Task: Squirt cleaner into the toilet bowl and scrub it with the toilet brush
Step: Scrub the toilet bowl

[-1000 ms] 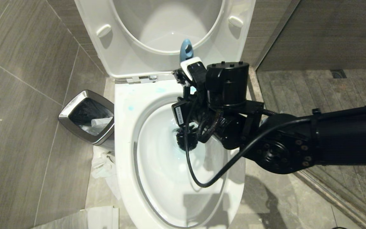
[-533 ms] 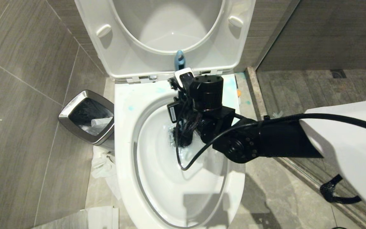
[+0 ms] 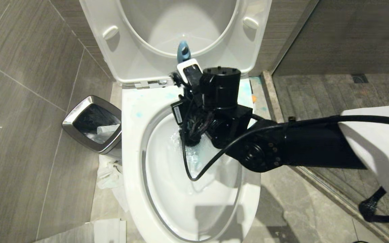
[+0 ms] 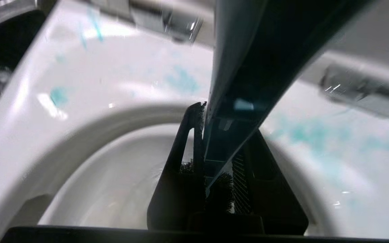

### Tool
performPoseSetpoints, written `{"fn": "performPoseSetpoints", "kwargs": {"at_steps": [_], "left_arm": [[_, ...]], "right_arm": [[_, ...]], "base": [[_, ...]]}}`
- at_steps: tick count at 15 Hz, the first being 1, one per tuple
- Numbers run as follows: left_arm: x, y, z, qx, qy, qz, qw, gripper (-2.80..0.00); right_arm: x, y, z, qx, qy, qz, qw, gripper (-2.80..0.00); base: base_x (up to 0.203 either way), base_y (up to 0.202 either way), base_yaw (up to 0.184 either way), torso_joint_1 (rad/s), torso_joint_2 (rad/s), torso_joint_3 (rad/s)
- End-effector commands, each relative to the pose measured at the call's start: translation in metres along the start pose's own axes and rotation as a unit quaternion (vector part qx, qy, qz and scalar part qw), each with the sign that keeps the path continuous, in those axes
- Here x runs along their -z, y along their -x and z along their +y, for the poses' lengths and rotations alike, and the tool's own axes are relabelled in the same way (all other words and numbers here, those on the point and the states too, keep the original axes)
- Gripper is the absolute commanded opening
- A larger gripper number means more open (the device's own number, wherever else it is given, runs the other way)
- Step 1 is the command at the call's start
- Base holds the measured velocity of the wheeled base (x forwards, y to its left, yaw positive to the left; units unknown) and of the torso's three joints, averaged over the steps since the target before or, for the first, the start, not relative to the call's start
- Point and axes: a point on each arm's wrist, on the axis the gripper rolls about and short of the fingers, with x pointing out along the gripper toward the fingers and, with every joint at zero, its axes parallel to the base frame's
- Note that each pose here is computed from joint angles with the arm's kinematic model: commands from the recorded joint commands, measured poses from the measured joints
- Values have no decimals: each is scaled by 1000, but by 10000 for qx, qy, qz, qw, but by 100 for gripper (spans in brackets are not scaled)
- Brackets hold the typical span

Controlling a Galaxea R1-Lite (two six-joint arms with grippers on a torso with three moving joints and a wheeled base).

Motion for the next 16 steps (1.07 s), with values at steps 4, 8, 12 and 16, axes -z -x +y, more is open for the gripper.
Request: {"fn": "performPoseSetpoints", "kwargs": {"at_steps": [4, 8, 12, 16], "left_arm": [[0, 0, 0, 11, -19, 2, 10000, -280], [0, 0, 0, 19, -11, 8, 10000, -280], [0, 0, 0, 19, -11, 10, 10000, -280], [0, 0, 0, 19, -19, 2, 10000, -280]], "right_arm": [[-22, 14, -3, -18, -24, -206, 9998, -280], [18, -4, 17, -129, 137, 169, 9997, -280], [63, -19, 36, -200, 344, 614, 9973, -280], [63, -17, 39, -113, 378, 645, 9971, -280]], "base": [[0, 0, 0, 0, 0, 0], [0, 0, 0, 0, 0, 0], [0, 0, 0, 0, 0, 0], [0, 0, 0, 0, 0, 0]]}}
